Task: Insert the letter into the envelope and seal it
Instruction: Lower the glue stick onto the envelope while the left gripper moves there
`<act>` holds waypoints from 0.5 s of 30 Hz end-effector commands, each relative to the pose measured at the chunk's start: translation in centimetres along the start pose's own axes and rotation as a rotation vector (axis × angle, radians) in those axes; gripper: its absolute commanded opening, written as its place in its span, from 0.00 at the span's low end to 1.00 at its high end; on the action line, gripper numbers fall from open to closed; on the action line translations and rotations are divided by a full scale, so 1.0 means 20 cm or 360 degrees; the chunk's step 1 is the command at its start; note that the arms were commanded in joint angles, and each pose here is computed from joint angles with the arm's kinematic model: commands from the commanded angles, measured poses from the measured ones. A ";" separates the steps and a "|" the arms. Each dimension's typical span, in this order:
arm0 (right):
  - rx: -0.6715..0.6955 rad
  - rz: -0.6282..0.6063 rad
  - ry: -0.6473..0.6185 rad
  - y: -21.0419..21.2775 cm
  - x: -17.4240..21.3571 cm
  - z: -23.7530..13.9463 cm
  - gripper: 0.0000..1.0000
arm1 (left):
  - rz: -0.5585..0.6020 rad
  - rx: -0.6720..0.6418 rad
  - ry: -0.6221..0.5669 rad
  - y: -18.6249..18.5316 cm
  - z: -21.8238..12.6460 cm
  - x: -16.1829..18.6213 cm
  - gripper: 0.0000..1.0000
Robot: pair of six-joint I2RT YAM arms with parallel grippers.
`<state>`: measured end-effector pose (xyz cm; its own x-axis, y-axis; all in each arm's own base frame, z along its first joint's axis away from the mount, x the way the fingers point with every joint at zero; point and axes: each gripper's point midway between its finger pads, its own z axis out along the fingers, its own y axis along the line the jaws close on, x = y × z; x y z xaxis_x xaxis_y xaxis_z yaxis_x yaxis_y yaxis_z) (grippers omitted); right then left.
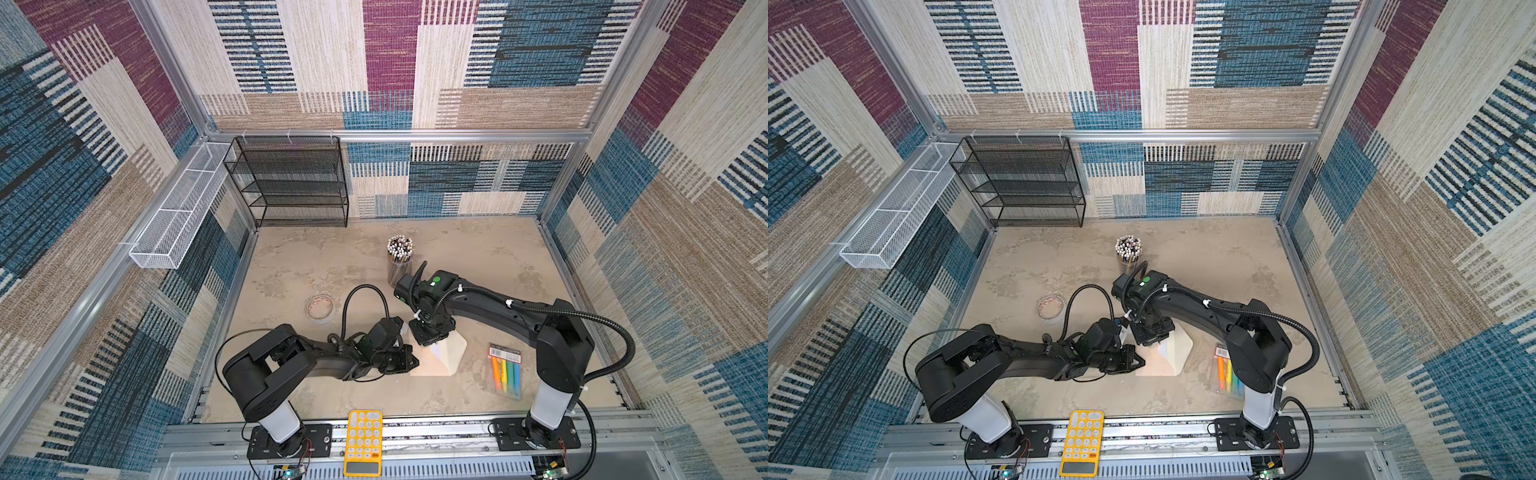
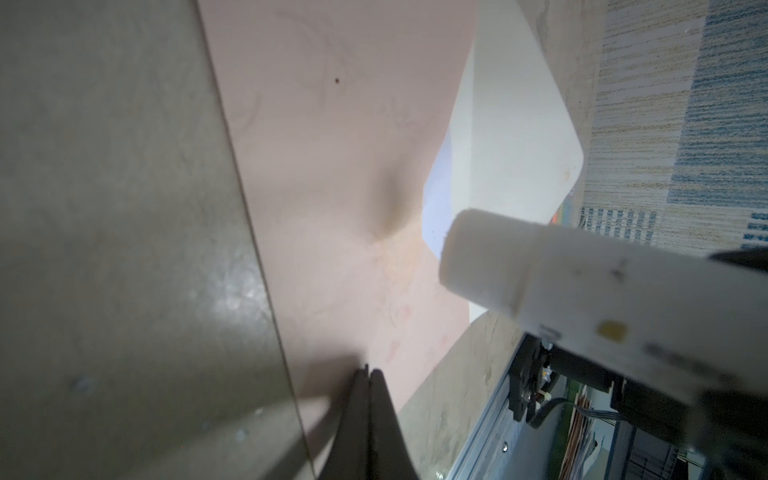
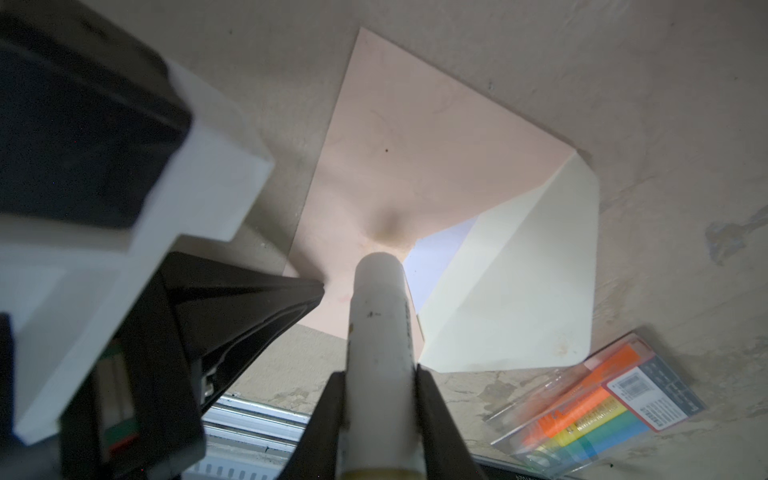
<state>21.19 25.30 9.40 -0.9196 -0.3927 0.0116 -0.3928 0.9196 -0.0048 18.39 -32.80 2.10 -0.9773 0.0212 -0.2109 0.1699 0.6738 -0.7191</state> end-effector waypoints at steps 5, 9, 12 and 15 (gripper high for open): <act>-0.0018 -0.0016 0.0042 0.01 0.00 0.04 0.00 | -0.0011 -0.0070 0.0040 0.06 0.01 0.03 0.00; -0.0002 -0.0020 0.0073 0.00 0.01 0.07 0.00 | -0.0020 -0.0067 0.0051 0.06 0.02 0.04 0.00; -0.0005 -0.0016 0.0075 0.00 0.01 0.09 0.00 | -0.0017 -0.0063 0.0053 0.05 0.02 0.04 0.00; 0.0007 -0.0020 0.0094 -0.01 0.01 0.11 0.00 | -0.0018 -0.0062 0.0058 0.05 0.02 0.04 0.00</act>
<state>20.97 24.93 7.64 -0.9133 -0.4018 0.0662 -0.4035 0.9149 -0.0125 18.35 -33.19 2.08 -0.9780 0.0303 -0.2065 0.1744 0.6621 -0.7288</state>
